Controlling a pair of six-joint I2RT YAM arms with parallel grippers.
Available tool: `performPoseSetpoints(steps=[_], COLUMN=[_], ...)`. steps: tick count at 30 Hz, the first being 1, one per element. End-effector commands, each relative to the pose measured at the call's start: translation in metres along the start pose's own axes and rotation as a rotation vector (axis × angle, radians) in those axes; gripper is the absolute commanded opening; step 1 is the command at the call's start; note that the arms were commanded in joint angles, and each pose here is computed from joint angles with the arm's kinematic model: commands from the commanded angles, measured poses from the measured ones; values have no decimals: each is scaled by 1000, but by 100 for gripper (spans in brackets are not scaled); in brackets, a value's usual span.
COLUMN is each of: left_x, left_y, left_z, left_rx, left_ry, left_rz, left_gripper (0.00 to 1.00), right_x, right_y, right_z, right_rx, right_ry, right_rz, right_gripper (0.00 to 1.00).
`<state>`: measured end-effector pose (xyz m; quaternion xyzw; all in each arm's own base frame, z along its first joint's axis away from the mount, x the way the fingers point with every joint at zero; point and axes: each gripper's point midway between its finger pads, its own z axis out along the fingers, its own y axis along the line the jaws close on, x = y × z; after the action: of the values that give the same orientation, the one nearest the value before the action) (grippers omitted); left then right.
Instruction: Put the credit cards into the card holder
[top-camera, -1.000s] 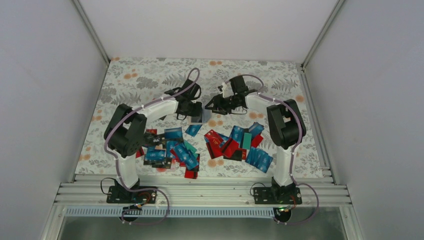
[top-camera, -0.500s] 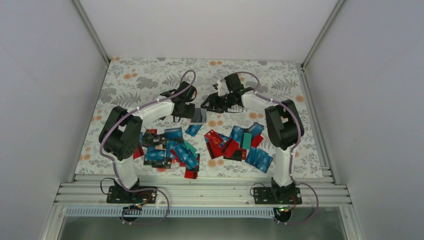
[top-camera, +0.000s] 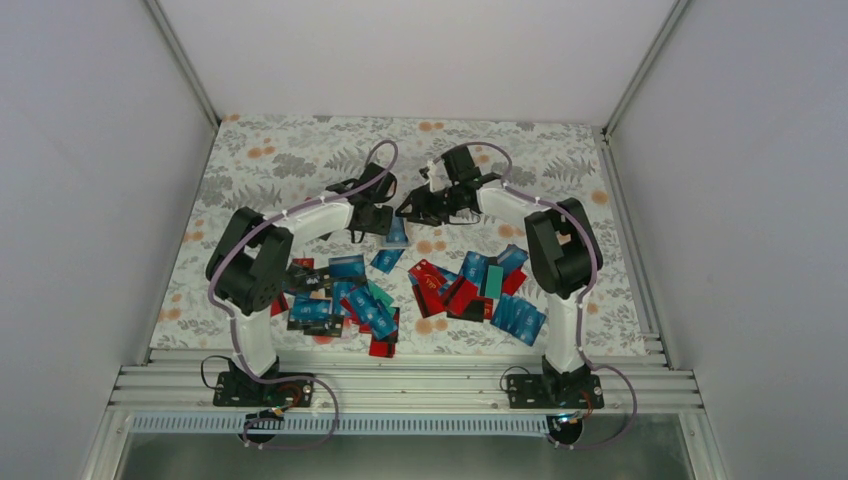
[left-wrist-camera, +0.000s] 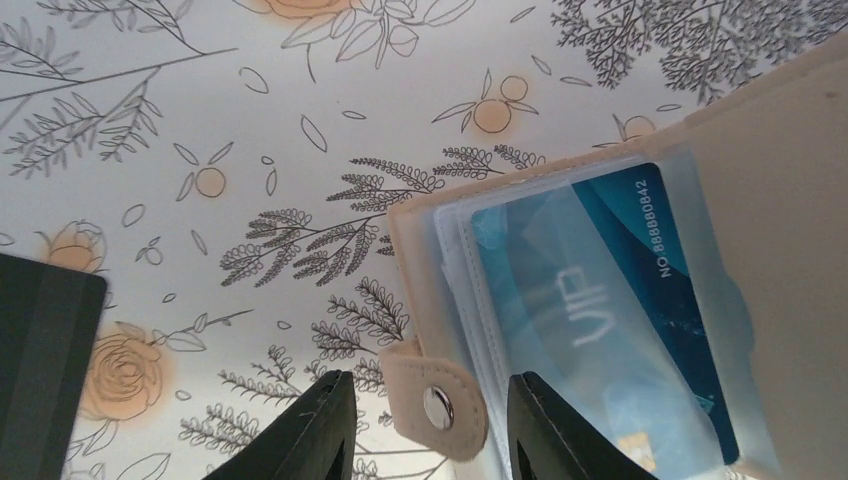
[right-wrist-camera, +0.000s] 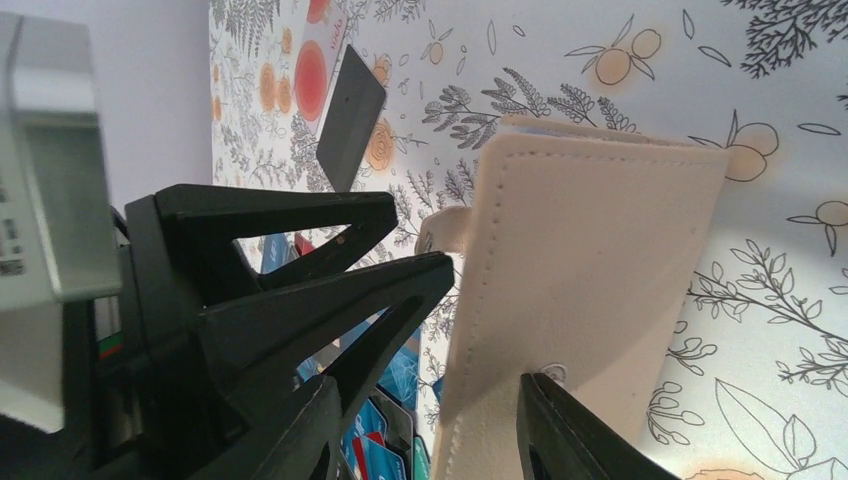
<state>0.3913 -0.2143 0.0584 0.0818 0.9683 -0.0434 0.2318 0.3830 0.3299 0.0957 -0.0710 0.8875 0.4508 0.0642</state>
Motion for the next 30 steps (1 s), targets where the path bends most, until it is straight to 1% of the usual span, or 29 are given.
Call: performPoseSetpoints(steps=[1,5,12,16,18,23,30], left_x=[-12,-12,-16,-15,-14,-13,-8], left_y=[-3,1,5,6,5,2,1], left_z=[10,12,4,3,4,0,-3], left_rx=[10,-12,-29,-27,-20,15,67], left_ry=[-28,-30,-59,-69,-68,-77,-79], left_rz=[10,3,-16,-14,-13,-22,-46], left_gripper=[39,35,18,6,3,2,2], right_x=[1,1,2,2,2,4,6], right_y=[-2,-2,-2,4,7,3,-14], right_z=[8,9,14,20,24,38,56], right_rx=[9,9,-3,-13,-17,-12,-4], right_ry=[18,20,31,41,46,68,88], right_rz=[1,0,0,-12,-18,-11,22], right_gripper=[46,46,46,46,46,45,44])
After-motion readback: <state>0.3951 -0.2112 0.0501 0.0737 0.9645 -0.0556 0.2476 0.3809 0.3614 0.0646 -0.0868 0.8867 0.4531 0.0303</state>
